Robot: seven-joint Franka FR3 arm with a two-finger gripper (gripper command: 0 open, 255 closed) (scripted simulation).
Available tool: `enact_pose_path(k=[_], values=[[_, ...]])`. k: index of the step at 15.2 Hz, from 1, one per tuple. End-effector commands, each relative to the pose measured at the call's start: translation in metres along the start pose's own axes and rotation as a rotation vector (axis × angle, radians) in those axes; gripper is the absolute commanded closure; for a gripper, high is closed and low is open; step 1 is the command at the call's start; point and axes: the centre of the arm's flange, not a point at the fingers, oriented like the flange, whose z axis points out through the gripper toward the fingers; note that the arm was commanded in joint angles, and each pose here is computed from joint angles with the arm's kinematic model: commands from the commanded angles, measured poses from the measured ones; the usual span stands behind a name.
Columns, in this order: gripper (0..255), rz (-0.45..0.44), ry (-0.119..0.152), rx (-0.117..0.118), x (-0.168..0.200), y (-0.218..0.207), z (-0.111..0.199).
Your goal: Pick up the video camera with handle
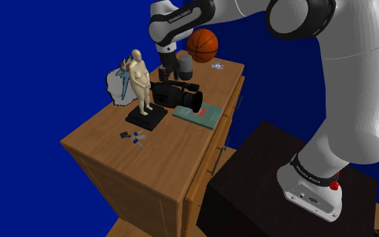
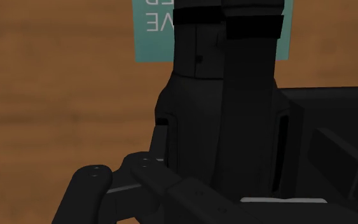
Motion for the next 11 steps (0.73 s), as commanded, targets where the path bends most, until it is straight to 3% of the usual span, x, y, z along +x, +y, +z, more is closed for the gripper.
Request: enact_pose_path(k=[1, 2, 3, 11], values=[[0, 0.000, 0.001, 0.000, 0.0005, -0.0001, 0.0041], [0, 0.000, 0.001, 0.000, 0.0005, -0.0001, 0.0041], [255, 0.000, 0.001, 0.000, 0.0002, 0.0004, 0.0043], [255, 0.000, 0.001, 0.000, 0.0003, 0.0003, 0.0043]])
